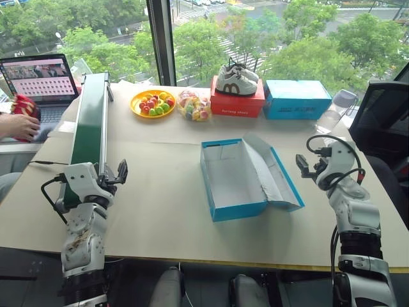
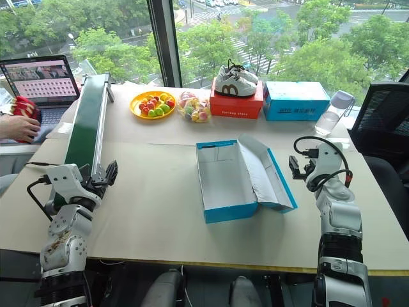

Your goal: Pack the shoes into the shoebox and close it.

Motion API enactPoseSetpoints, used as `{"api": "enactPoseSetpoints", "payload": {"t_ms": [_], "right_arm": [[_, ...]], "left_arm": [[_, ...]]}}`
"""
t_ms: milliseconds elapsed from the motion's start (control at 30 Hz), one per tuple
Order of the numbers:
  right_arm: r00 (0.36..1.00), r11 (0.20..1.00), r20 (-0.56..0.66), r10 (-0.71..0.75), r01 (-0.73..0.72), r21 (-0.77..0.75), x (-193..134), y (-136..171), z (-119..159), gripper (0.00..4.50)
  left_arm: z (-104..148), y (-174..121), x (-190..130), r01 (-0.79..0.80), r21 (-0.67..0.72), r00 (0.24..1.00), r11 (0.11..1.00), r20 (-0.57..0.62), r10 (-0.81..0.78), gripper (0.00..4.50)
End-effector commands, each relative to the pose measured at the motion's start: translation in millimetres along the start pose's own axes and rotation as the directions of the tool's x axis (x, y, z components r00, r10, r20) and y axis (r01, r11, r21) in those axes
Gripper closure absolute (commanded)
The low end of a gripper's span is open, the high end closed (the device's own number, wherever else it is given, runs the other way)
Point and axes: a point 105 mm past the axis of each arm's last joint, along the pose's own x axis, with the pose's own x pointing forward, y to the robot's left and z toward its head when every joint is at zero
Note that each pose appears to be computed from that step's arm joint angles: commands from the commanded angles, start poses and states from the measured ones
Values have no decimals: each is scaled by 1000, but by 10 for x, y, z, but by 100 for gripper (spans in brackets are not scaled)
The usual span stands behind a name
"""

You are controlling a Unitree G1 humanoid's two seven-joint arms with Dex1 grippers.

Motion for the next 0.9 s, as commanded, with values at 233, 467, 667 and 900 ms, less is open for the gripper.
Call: {"api": "enactPoseSetpoints", "payload": {"t_ms": [233, 467, 667, 900], "right_arm": [[758, 812, 336, 559, -582, -38, -380, 1176, 1236, 2], [368, 370, 51, 929, -905, -209, -1037, 2032, 884, 2], [261, 239, -82, 962, -948, -207, -1173, 2121, 571, 2], [293, 281, -33, 956, -939, -197, -1084, 2231, 598, 2]], "left_arm": [[301, -108, 32, 32, 96, 997, 995, 70, -39, 0], [410, 263, 51, -93, 136, 996, 986, 13, 92, 0], [601, 630, -23, -196, 128, 981, 972, 24, 194, 0], [460, 759, -74, -244, 159, 962, 957, -83, 259, 0]]}}
